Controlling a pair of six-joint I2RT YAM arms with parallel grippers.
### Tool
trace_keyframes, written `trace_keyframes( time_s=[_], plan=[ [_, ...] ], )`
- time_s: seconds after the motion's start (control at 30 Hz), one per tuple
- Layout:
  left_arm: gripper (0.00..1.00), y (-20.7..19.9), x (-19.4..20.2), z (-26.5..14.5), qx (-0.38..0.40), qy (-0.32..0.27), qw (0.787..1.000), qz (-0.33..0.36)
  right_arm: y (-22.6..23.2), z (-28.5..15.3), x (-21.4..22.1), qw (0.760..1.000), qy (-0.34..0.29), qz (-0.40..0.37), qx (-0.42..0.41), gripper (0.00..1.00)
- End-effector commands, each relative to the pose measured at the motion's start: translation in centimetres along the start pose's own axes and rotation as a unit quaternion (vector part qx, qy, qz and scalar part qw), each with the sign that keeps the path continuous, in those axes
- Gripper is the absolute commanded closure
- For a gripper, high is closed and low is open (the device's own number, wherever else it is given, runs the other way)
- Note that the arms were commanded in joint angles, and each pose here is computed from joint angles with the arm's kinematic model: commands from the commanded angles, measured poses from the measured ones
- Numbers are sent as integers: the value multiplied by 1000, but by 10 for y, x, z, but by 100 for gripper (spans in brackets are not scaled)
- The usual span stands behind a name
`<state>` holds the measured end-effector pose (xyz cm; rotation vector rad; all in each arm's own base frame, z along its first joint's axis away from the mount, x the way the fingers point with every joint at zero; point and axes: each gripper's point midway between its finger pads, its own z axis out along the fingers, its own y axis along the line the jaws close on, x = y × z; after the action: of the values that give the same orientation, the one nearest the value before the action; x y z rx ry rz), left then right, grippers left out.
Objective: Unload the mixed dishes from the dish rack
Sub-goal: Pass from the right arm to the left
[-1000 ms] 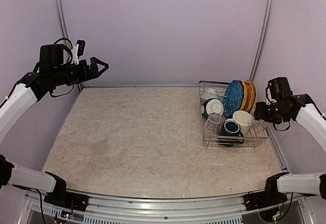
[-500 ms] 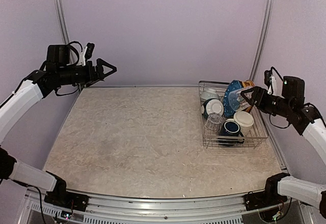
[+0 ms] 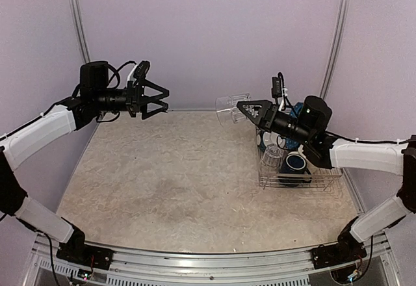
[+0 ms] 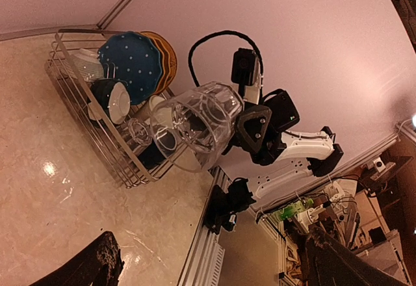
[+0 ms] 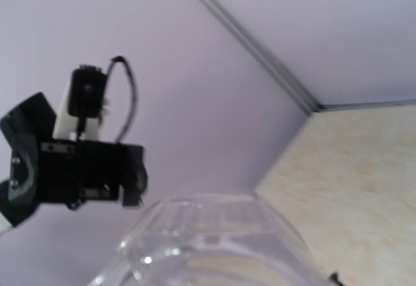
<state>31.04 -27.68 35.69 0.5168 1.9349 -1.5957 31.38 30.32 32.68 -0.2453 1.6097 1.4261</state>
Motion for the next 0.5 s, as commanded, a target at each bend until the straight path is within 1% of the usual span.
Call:
trace_keyframes(
  time_s=[0.0, 0.1, 0.23, 0.33, 0.47],
  plan=[
    [6, -16, 7, 7, 58, 17, 998, 5, 59, 32, -34, 990, -76, -34, -113, 100],
    [9, -12, 9, 10, 63, 22, 998, -6, 62, 59, -22, 989, -64, -24, -131, 100],
    [12, -10, 12, 14, 71, 29, 997, -15, 65, 84, -9, 986, -55, -1, -160, 100],
    [15, -10, 13, 16, 76, 31, 997, -17, 66, 96, 1, 981, -49, 21, -184, 100],
    [22, -9, 14, 17, 78, 31, 996, -17, 69, 110, 12, 978, -40, 36, -204, 100]
  ],
)
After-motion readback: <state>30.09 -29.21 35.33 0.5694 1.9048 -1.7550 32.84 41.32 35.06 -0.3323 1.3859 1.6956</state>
